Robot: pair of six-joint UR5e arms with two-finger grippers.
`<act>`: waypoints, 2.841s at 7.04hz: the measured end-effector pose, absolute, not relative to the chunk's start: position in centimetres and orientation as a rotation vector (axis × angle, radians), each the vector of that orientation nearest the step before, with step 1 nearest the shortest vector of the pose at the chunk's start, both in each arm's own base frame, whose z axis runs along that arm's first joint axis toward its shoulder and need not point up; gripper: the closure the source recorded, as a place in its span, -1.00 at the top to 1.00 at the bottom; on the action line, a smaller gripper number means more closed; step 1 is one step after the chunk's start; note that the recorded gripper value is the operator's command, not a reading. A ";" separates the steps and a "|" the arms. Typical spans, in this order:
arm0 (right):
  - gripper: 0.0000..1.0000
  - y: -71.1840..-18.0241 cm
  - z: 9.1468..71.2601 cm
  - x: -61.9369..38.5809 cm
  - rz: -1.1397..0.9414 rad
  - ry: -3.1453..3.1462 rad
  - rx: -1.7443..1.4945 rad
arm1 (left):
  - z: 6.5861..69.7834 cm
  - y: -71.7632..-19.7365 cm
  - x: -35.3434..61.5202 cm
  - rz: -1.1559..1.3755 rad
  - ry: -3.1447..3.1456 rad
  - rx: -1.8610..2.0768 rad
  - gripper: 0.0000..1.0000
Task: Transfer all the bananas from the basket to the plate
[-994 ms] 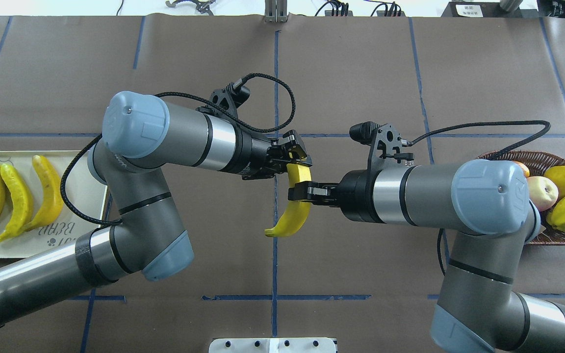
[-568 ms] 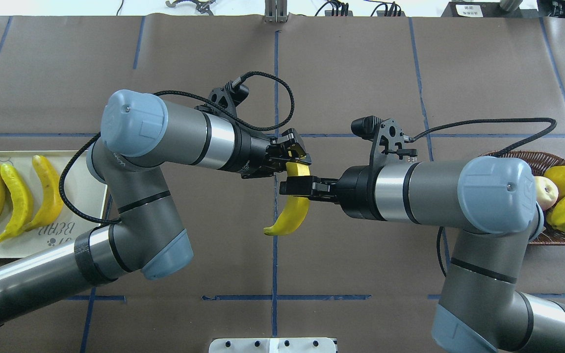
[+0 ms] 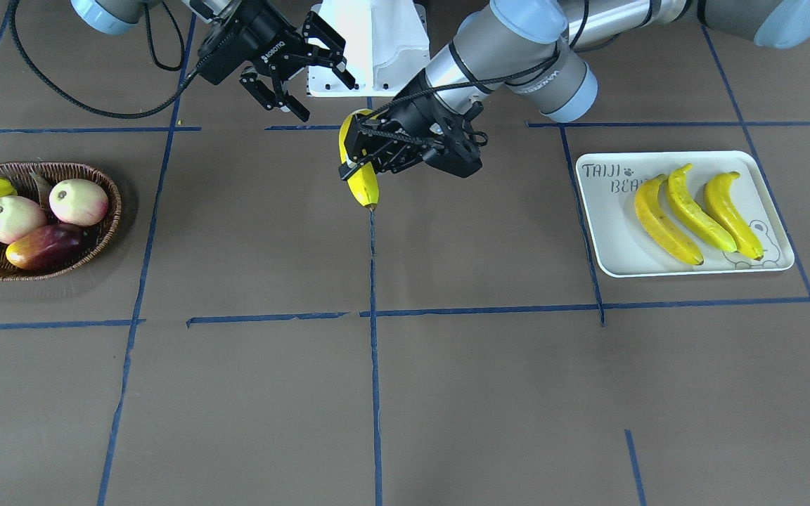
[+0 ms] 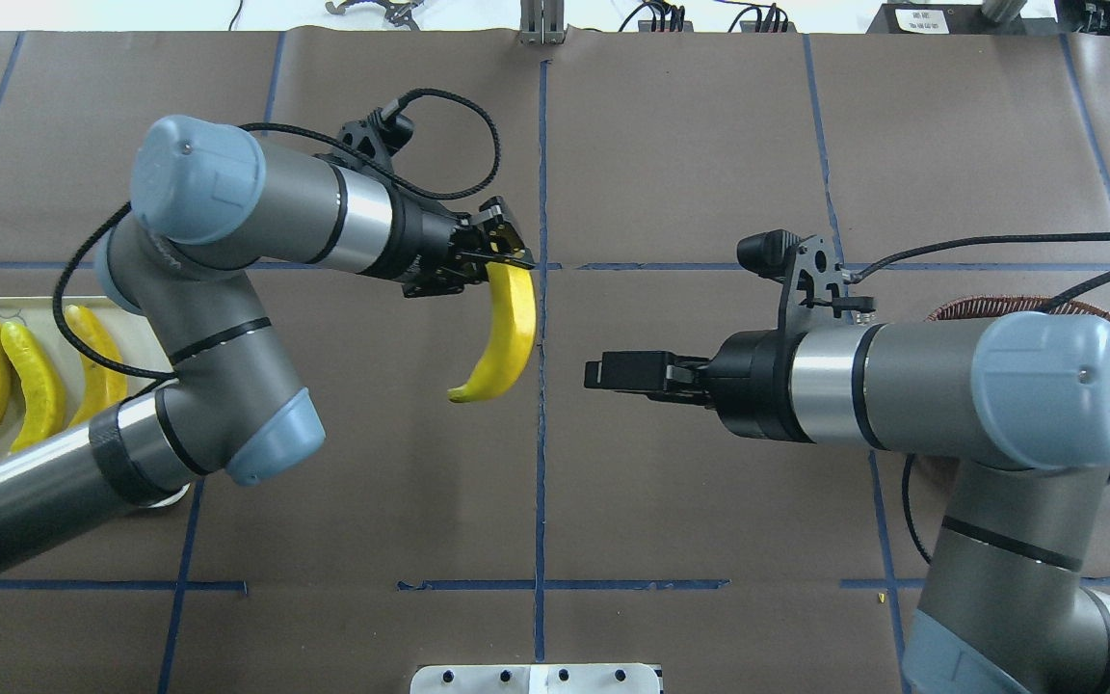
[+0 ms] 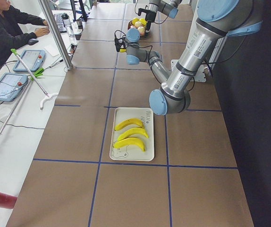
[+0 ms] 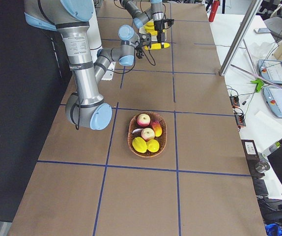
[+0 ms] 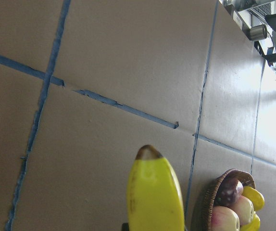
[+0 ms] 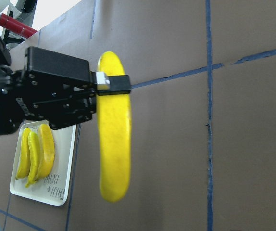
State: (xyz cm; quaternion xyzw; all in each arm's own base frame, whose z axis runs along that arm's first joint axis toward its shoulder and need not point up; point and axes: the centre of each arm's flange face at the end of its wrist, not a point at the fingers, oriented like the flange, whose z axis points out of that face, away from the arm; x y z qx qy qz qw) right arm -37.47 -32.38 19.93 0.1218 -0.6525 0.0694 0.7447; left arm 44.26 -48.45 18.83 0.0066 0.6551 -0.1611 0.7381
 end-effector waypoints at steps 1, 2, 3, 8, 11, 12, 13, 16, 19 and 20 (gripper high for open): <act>1.00 -33.6 22.2 -35.1 0.178 -1.385 0.265 | 23.0 -50.3 40.9 -0.374 1.355 0.005 -1.00; 1.00 -35.4 24.5 -32.7 0.200 -1.321 0.272 | 27.0 -50.4 37.8 -0.397 1.286 -0.003 -1.00; 1.00 -37.2 26.7 -30.6 0.186 -1.243 0.286 | 30.2 -49.1 35.6 -0.425 1.214 -0.029 -1.00; 1.00 -44.9 34.5 -24.0 0.138 -1.056 0.278 | 44.8 -45.0 30.0 -0.349 0.872 0.020 0.69; 1.00 -46.9 36.6 -21.4 0.125 -1.034 0.274 | 47.5 -45.2 29.4 -0.372 0.791 0.093 0.99; 1.00 -47.8 37.7 -20.5 0.121 -1.014 0.277 | 47.7 -45.3 29.4 -0.379 0.777 0.116 0.99; 1.00 -49.0 39.5 -19.1 0.098 -0.974 0.284 | 48.0 -45.4 29.5 -0.382 0.771 0.126 0.99; 1.00 -53.5 47.7 -12.0 -0.108 -0.763 0.295 | 46.8 -46.0 28.8 -0.323 0.799 0.164 0.99; 1.00 -54.6 56.9 -3.6 -0.206 -0.778 0.231 | 48.0 -50.2 17.4 -0.084 0.794 0.151 0.99; 1.00 -52.6 60.1 -0.5 -0.172 -0.832 0.193 | 49.3 -51.4 11.9 -0.026 0.814 0.138 1.00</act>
